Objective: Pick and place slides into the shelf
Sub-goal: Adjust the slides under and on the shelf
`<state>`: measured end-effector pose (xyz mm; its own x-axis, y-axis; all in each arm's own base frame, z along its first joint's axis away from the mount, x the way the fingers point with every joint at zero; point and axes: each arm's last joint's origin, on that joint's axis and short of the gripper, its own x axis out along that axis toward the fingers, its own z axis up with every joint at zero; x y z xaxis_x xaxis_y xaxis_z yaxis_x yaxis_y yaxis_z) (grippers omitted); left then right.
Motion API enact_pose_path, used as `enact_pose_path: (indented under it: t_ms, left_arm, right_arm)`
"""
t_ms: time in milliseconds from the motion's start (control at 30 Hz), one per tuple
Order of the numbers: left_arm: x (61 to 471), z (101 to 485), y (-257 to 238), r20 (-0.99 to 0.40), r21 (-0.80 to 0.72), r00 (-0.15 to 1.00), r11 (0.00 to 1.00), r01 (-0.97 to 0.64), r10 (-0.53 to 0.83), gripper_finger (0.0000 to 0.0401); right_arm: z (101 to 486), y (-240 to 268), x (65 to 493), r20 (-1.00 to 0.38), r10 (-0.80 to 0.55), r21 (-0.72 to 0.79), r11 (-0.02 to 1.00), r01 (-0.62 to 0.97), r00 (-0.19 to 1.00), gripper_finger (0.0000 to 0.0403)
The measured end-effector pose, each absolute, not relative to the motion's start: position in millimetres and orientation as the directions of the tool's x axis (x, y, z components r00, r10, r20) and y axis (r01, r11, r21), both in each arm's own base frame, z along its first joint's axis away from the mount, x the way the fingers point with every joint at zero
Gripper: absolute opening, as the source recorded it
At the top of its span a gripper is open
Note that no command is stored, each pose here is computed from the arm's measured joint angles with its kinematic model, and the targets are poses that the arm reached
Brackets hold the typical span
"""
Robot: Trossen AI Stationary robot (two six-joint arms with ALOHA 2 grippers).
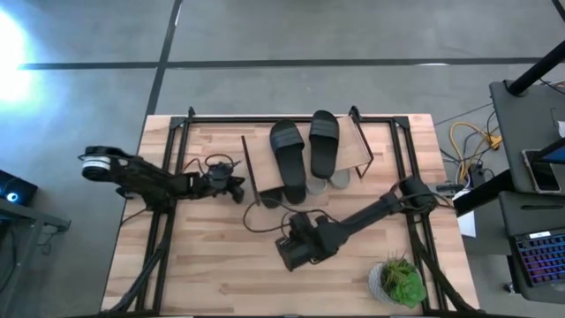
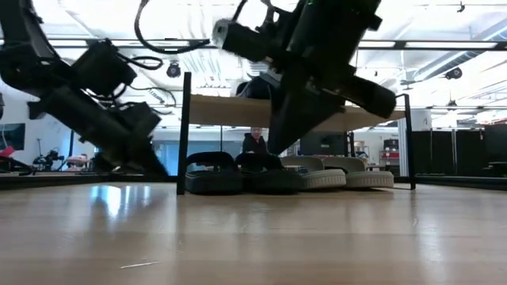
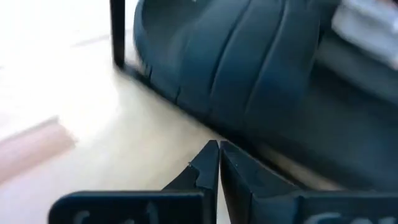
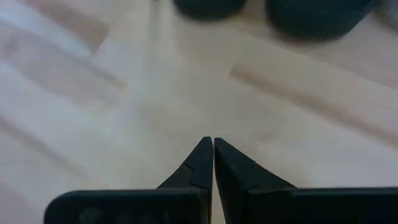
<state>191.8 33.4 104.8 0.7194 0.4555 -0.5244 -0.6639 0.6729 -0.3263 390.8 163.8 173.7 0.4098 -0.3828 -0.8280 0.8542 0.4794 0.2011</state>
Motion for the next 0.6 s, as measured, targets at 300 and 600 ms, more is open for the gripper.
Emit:
enact_pose_path:
  t_ms: [300, 600]
  left_arm:
    - [170.5, 119.0, -3.4, -0.571, -0.234, 0.75, 0.81, -0.538, 0.334, 0.0]
    - [163.8, 141.2, -38.1, -0.434, -0.27, 0.843, 0.846, -0.459, 0.319, 0.0]
  right_arm:
    - [149.0, 188.6, 407.0, -0.801, -0.263, 0.353, 0.52, 0.778, 0.539, 0.0008]
    - [131.7, 169.8, 425.1, -0.752, -0.341, 0.291, 0.596, 0.748, 0.565, 0.0008]
